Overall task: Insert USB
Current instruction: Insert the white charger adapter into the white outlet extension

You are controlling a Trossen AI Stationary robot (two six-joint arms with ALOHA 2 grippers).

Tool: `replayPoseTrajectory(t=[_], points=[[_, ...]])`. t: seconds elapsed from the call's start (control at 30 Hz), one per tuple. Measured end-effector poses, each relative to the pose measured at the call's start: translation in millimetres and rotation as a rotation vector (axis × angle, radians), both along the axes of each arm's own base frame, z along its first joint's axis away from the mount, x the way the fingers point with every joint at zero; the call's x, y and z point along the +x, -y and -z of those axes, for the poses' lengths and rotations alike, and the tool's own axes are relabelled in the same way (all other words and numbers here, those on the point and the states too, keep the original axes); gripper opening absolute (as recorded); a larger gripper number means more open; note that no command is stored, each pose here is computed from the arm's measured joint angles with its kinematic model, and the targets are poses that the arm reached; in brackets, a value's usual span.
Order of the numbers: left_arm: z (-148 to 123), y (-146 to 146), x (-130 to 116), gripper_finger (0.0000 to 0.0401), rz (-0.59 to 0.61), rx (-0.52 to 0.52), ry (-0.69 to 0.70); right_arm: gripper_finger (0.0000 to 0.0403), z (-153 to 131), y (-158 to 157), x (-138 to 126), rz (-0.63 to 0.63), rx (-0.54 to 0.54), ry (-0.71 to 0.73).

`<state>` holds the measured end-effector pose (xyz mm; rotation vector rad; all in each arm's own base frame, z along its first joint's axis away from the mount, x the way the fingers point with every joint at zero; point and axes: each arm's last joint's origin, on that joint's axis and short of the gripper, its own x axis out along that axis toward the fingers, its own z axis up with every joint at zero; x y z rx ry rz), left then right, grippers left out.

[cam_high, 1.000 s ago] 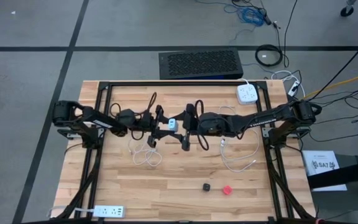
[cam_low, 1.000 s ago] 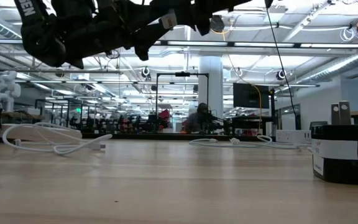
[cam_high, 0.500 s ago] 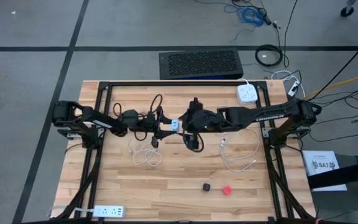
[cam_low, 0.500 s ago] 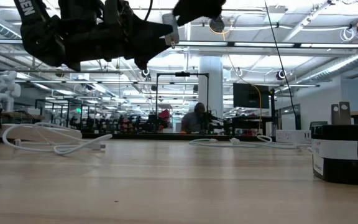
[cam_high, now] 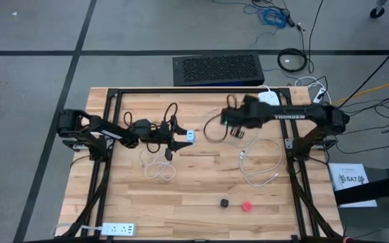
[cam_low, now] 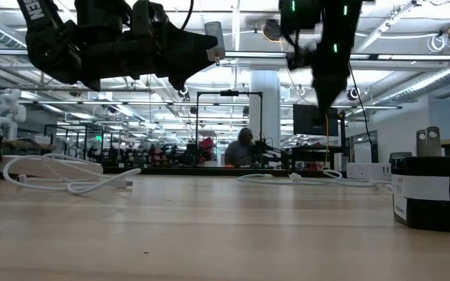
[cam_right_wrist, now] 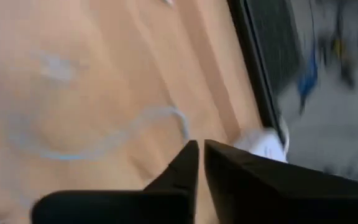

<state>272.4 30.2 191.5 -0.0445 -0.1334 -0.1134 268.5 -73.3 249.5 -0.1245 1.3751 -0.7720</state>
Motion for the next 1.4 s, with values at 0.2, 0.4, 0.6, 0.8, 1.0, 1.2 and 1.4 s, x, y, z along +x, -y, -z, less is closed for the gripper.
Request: replayPoseTrajectory(t=[0.2,0.4,0.6,0.8,1.0,1.2,1.4], points=[[1.5,-0.9,0.2,0.0194,-0.013,-0.001,-0.015,0.0005,44.9,57.7,-43.7,0.312,0.024,-0.042],[5.4,-6.6,-0.2,0.0194,-0.036,-0.008,-0.054,0.0001,66.8,94.0,-73.0,0.457,0.006,0.009],[6.8,-11.5,-0.8,0.0194,-0.054,-0.012,-0.068,0.0000,77.2,111.8,-104.3,0.623,-0.024,-0.041],[7.0,-16.3,-1.6,0.0194,-0.072,-0.013,-0.070,0.0000,79.5,122.1,-118.2,0.661,-0.048,-0.073],[7.2,-17.0,-1.7,0.0194,-0.075,-0.013,-0.071,0.0000,79.5,123.3,-117.8,0.658,-0.046,-0.061],[7.2,-17.1,-1.7,0.0194,-0.076,-0.011,-0.071,0.0000,82.8,125.6,-113.1,0.649,-0.014,0.034],[7.2,-17.0,-1.7,0.0194,-0.076,-0.012,-0.071,0.0000,97.8,117.8,-112.6,0.649,0.030,0.127]])
